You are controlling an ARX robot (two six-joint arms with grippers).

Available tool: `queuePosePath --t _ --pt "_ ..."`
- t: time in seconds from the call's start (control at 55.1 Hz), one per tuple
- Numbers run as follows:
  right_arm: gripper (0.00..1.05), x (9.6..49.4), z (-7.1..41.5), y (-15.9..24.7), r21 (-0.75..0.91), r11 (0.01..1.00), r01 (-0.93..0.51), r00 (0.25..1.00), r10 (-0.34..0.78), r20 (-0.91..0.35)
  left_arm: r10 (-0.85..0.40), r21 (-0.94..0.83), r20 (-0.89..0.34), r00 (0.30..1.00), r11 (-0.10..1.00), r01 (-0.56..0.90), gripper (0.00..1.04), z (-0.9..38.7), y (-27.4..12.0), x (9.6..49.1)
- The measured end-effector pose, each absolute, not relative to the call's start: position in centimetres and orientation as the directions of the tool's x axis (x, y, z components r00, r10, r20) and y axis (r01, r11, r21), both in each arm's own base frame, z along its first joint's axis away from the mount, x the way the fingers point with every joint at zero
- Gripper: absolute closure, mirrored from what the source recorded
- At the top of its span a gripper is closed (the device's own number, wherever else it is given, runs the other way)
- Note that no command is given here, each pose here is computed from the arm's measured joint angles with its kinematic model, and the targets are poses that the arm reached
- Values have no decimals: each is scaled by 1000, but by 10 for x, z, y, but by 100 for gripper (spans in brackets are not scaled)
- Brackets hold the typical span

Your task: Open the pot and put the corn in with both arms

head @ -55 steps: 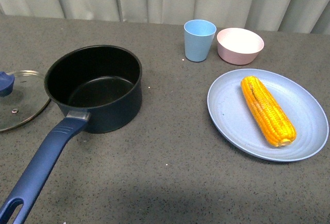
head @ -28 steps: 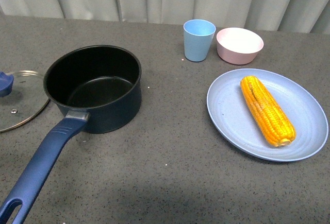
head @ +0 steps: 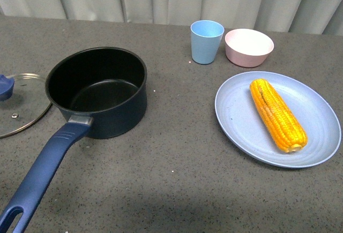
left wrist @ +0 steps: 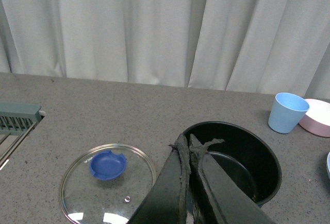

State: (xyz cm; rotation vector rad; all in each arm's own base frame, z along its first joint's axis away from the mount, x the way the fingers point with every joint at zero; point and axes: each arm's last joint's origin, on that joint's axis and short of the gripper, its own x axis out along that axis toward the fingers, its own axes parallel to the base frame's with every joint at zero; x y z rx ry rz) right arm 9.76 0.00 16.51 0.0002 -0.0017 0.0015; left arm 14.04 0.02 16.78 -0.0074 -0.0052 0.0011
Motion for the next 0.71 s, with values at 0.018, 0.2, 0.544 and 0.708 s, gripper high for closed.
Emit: queuePosePath --t 0.018,0.2,0.544,0.708 --pt "9 98 165 0 0 1000 -2 1000 2 2 1 -7 6 1000 1000 -1 101 168 0 140" --pt "9 98 165 0 0 1000 -1 1000 1 2 2 -7 13 1000 1000 -1 101 171 0 132" --pt "9 98 165 0 0 1000 -1 1000 1 2 0 -7 23 1000 1000 0 101 174 0 119" --pt "9 98 165 0 0 1000 -2 1000 2 2 0 -7 24 1000 1000 0 101 174 0 115"
